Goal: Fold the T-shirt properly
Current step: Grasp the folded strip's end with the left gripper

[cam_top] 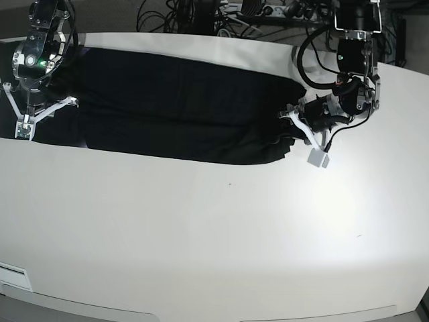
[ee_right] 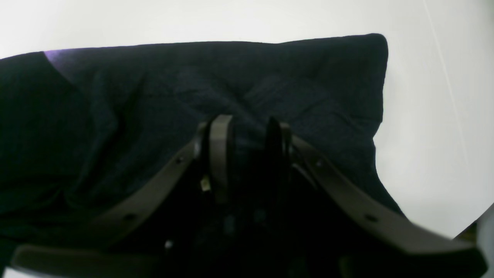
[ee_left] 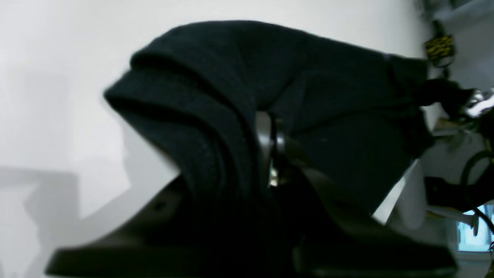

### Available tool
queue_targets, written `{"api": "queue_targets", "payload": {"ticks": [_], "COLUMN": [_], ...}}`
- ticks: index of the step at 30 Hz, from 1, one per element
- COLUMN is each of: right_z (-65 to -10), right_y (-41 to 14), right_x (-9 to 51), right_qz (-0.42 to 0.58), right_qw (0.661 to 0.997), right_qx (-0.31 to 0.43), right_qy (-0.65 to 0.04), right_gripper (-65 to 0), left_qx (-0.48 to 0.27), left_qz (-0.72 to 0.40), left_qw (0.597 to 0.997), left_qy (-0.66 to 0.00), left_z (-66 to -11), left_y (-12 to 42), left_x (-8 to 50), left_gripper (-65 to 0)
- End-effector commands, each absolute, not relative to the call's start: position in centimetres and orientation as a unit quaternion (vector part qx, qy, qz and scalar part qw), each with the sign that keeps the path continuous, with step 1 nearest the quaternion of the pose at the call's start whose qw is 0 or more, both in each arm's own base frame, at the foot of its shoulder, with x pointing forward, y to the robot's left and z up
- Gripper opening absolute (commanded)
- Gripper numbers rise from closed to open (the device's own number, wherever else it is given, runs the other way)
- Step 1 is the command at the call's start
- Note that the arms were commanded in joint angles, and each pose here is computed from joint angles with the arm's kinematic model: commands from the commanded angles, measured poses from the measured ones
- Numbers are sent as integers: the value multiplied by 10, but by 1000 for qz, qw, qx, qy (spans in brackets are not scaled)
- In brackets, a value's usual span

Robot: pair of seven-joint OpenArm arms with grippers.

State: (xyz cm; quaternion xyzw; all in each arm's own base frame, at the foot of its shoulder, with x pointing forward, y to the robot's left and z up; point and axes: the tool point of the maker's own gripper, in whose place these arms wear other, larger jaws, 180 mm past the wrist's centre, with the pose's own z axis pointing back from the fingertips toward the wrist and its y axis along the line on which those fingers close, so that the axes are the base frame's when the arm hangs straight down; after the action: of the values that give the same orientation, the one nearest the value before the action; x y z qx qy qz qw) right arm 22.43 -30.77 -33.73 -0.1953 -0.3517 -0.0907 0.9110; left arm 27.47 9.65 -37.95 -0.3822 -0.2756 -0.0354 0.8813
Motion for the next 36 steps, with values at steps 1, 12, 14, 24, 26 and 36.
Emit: {"api": "queue_targets", "payload": {"ticks": [1, 12, 14, 24, 26, 36], "right_z": [-319, -278, -286, -308, -318, -378], "right_y": [-305, -241, -233, -203, -206, -222], "right_x": [236, 254, 246, 226, 227, 229], "right_qz": [-78, 30, 41, 97, 89, 56], "right_qw": [900, 883, 890, 896, 898, 925], "right_qx": [-189, -81, -60, 16, 21, 48], "right_qy": [-385, -461, -450, -433, -430, -371], "right_gripper": [-466, -650, -650, -650, -650, -650], "left_qx": [-362, -294, -276, -241, -259, -335], "left_qz": [-31, -14, -9, -14, -32, -72], "left_qw": [894, 909, 911, 915, 909, 875], "left_qy": [-262, -295, -305, -322, -324, -343], "left_z": [-388, -378, -372, -345, -338, -314], "left_y": [105, 170, 190, 240, 236, 213], "left_x": [272, 286, 290, 295, 294, 290], "left_gripper": [-650, -650, -650, -650, -650, -650]}}
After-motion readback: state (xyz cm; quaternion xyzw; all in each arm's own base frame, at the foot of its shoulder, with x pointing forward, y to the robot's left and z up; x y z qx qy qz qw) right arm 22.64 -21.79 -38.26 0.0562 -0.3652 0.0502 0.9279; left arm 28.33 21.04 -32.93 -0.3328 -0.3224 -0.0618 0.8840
